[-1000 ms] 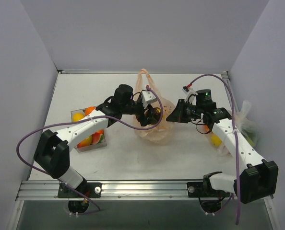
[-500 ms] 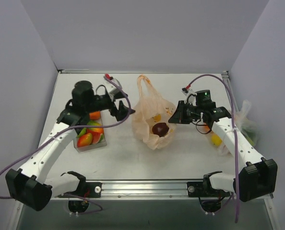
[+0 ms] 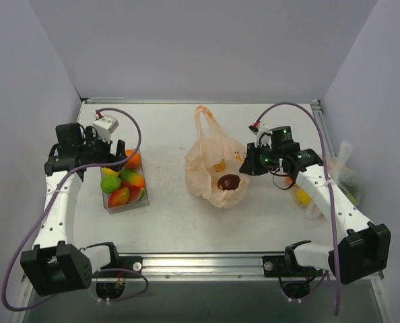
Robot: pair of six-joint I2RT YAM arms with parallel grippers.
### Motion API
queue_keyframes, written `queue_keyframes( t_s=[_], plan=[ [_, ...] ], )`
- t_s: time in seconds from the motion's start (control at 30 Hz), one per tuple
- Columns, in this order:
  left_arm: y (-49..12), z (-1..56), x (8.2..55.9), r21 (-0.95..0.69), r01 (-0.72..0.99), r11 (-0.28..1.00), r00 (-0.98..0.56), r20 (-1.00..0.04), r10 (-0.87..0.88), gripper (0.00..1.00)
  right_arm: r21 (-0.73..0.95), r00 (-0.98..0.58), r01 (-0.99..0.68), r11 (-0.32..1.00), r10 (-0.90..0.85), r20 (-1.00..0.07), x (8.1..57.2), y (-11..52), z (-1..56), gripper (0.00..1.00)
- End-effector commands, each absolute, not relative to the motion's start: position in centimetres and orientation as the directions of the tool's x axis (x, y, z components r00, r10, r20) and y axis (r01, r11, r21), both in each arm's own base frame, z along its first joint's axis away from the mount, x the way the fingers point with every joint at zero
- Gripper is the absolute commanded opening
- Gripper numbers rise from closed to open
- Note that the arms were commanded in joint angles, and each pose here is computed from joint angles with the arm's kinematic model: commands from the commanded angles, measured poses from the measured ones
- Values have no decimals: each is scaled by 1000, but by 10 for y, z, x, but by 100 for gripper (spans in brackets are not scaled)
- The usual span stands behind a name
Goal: Place the fake fruits into the plastic bag and tie a complex knot
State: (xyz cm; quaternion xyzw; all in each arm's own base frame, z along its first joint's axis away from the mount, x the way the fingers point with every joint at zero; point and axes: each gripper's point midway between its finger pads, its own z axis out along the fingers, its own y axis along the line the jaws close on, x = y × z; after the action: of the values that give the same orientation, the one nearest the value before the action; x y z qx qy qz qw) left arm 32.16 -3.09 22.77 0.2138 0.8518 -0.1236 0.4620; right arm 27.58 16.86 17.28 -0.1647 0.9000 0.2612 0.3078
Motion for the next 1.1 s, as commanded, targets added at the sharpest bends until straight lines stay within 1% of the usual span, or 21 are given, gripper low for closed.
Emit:
queue_keyframes(
  t_s=[0.0, 0.1, 0.13, 0.2, 0.37, 0.57, 0.77, 1.07],
  plan=[
    [-14, 194, 316, 13, 461, 887, -575, -757, 310, 97, 313, -723, -496, 810, -186, -666, 280, 167, 181, 0],
    [-10, 177, 331, 12, 471, 882, -593, -736, 327, 97, 324, -729, -500, 803, -189, -657, 276, 169, 179, 0],
    [-8, 166, 340, -5, 462, 887, -616, -721, 317, 97, 324, -729, -501, 802, -190, -657, 275, 170, 179, 0],
    [-8, 165, 351, -32, 442, 896, -635, -717, 288, 97, 323, -730, -504, 801, -195, -655, 273, 169, 177, 0],
    [-15, 154, 380, -163, 356, 920, -680, -721, 135, 97, 323, -731, -511, 797, -205, -651, 272, 171, 175, 0],
    [-11, 138, 410, -231, 237, 944, -713, -701, 7, 97, 337, -738, -510, 791, -202, -644, 273, 173, 175, 0],
    [-8, 118, 425, -229, 179, 957, -741, -672, -22, 98, 336, -738, -512, 790, -204, -644, 273, 174, 175, 0],
    [-23, 96, 430, -237, 158, 959, -765, -643, -32, 97, 339, -743, -511, 790, -208, -636, 272, 173, 171, 0]
  ],
)
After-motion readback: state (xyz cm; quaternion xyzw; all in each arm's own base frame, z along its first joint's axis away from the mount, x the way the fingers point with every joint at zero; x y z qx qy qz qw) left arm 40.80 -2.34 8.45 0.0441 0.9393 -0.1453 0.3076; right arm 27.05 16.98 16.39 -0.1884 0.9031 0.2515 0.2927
